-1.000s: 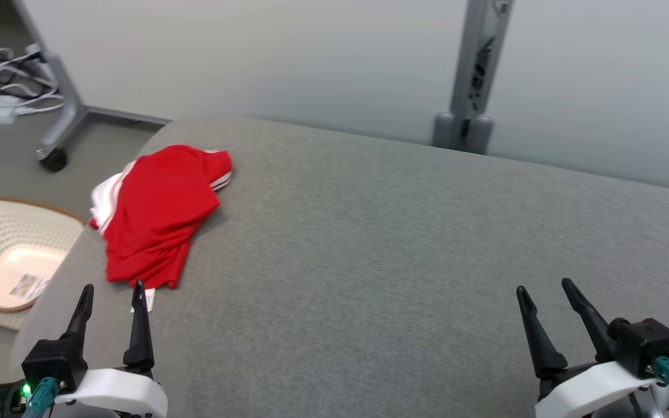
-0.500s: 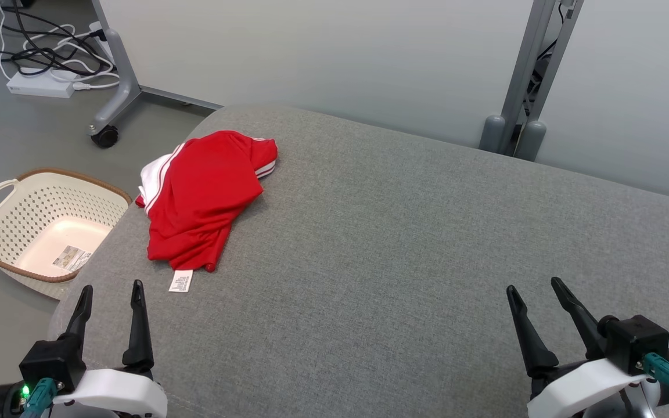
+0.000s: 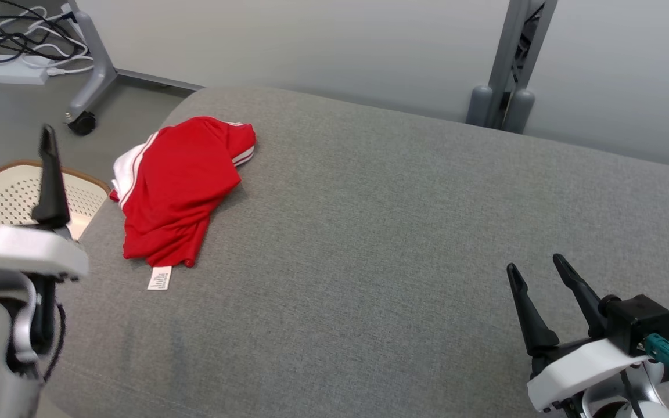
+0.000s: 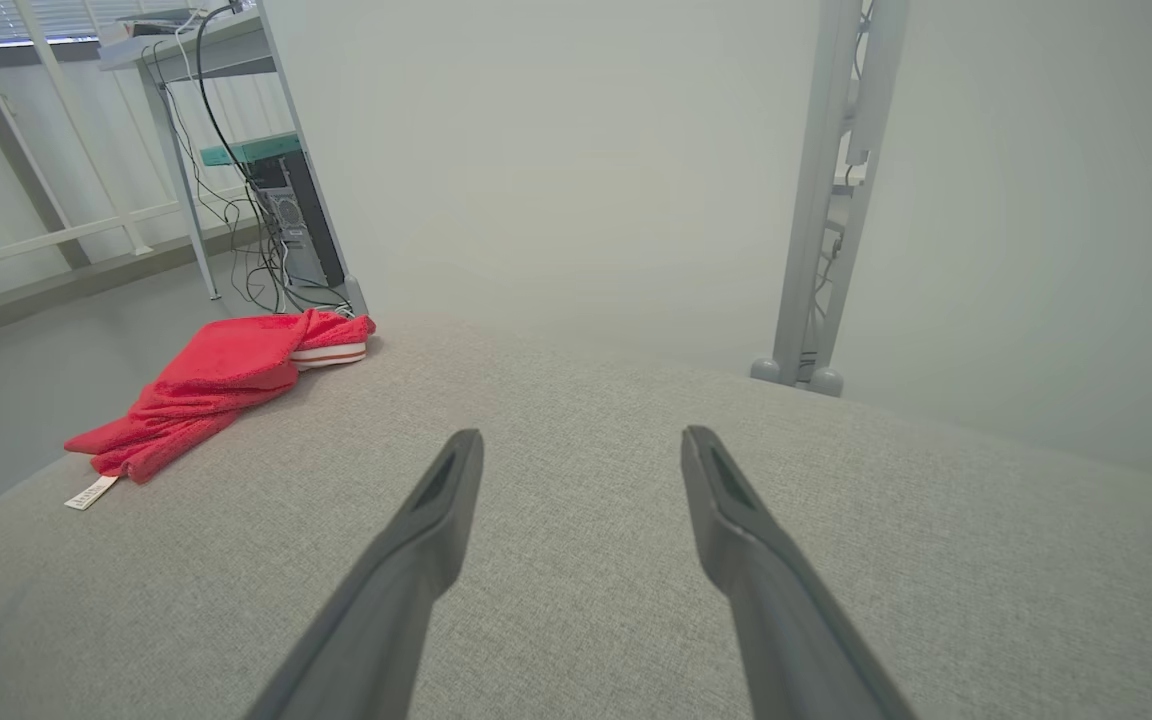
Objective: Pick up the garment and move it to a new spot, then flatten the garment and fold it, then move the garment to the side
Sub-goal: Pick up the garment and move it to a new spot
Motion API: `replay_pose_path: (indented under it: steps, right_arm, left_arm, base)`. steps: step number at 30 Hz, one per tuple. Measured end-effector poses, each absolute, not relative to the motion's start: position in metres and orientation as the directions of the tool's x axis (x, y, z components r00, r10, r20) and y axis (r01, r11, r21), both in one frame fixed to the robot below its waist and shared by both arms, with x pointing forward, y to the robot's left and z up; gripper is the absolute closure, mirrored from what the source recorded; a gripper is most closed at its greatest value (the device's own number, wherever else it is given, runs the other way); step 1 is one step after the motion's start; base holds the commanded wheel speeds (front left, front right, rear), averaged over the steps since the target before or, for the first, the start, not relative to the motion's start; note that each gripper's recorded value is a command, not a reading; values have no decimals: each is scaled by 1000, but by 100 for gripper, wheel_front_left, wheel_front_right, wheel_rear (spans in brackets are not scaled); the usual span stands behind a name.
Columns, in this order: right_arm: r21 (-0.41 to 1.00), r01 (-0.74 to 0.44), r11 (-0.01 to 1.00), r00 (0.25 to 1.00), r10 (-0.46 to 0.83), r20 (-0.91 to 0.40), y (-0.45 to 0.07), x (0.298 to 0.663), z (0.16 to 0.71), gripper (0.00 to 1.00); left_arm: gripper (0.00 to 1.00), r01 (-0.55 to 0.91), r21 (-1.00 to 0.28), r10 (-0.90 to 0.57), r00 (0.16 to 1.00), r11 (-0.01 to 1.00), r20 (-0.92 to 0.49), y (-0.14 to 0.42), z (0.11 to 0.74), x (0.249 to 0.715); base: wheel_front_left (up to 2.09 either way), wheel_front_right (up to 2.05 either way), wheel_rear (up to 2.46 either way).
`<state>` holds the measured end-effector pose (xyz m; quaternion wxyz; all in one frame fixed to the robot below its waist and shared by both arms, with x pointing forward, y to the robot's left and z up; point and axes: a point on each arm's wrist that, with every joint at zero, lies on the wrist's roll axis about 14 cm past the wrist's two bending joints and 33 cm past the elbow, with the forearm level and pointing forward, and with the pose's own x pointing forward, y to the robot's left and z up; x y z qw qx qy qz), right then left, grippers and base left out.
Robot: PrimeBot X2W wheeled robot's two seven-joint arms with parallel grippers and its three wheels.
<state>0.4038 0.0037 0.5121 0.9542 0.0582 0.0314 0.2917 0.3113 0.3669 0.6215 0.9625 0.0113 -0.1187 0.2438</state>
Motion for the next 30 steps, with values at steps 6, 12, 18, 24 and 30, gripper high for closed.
replay_pose_path:
  steps: [6, 12, 18, 24, 30]
  right_arm:
    - [123, -515, 848, 852, 523, -33, -10, 420, 507, 0]
    - [129, -470, 873, 874, 481, -72, -26, 435, 490, 0]
    - [139, -425, 894, 890, 441, -114, -41, 448, 469, 0]
    - [144, -405, 903, 894, 424, -145, -48, 458, 452, 0]
    - [141, -385, 912, 898, 406, -170, -55, 462, 440, 0]
  left_arm:
    - [0, -443, -59, 446, 892, 895, 74, 393, 618, 372]
    - [0, -431, -52, 408, 881, 901, -238, 401, 541, 419]
    - [0, -440, -68, 360, 805, 895, -471, 394, 464, 441]
    - [0, -475, -97, 313, 705, 874, -636, 382, 398, 440]
    - [16, -545, -148, 280, 622, 825, -731, 374, 357, 427]
  base:
    - [0, 0, 0]
    - [0, 0, 0]
    - [0, 0, 0]
    - [0, 0, 0]
    - [0, 0, 0]
